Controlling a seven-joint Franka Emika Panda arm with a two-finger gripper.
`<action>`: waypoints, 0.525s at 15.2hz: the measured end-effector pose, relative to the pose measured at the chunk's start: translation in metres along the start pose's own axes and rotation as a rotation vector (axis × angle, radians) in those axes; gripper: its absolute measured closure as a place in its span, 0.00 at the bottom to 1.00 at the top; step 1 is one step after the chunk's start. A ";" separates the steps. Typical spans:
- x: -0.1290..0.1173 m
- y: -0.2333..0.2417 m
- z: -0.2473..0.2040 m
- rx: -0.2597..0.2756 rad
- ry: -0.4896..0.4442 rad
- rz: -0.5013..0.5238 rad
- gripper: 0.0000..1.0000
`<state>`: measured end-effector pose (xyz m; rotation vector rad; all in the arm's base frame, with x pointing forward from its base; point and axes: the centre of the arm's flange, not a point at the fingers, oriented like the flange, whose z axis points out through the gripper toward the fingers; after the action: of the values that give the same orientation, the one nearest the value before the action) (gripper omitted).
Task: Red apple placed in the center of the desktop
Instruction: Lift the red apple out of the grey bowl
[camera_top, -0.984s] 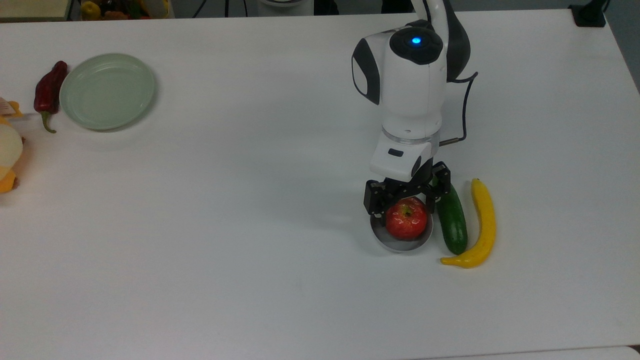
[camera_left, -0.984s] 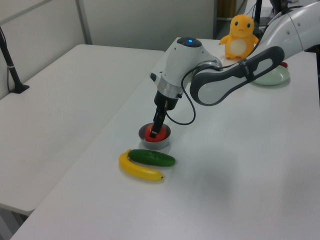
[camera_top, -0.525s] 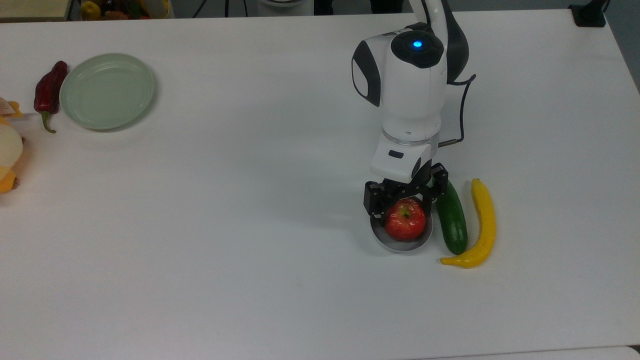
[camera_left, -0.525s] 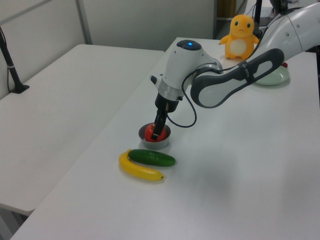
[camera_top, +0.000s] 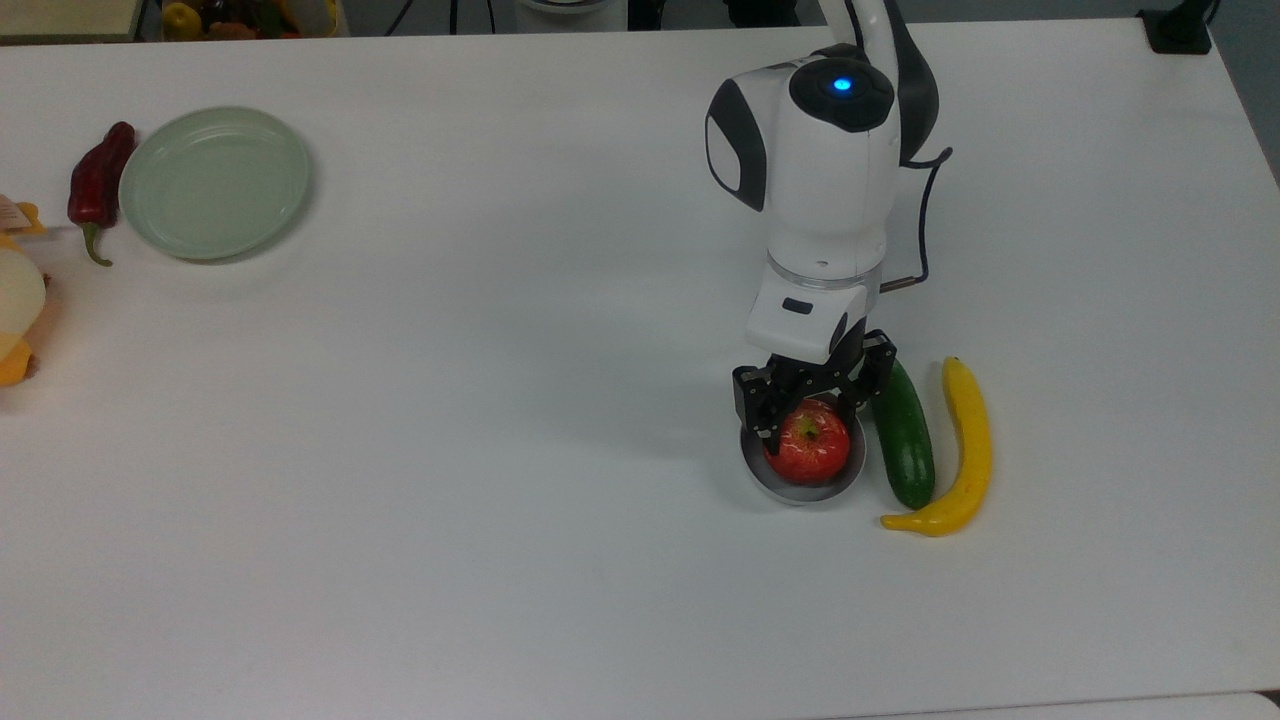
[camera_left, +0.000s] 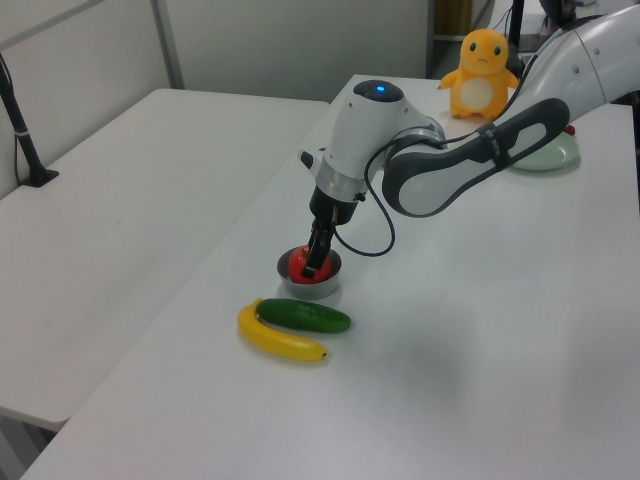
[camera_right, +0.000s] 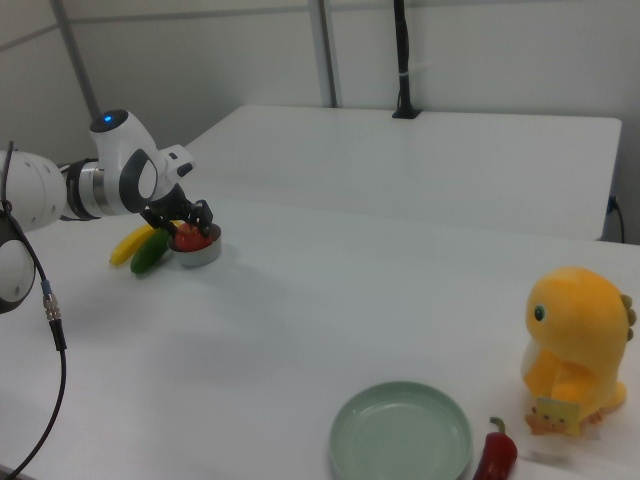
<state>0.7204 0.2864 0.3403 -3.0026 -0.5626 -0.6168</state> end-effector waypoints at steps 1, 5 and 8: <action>0.001 0.000 -0.002 0.000 0.002 0.000 0.26; 0.014 0.003 -0.040 0.000 0.053 0.004 0.26; 0.023 0.016 -0.120 -0.006 0.061 0.027 0.26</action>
<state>0.7008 0.2684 0.4602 -2.9794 -0.5166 -0.7072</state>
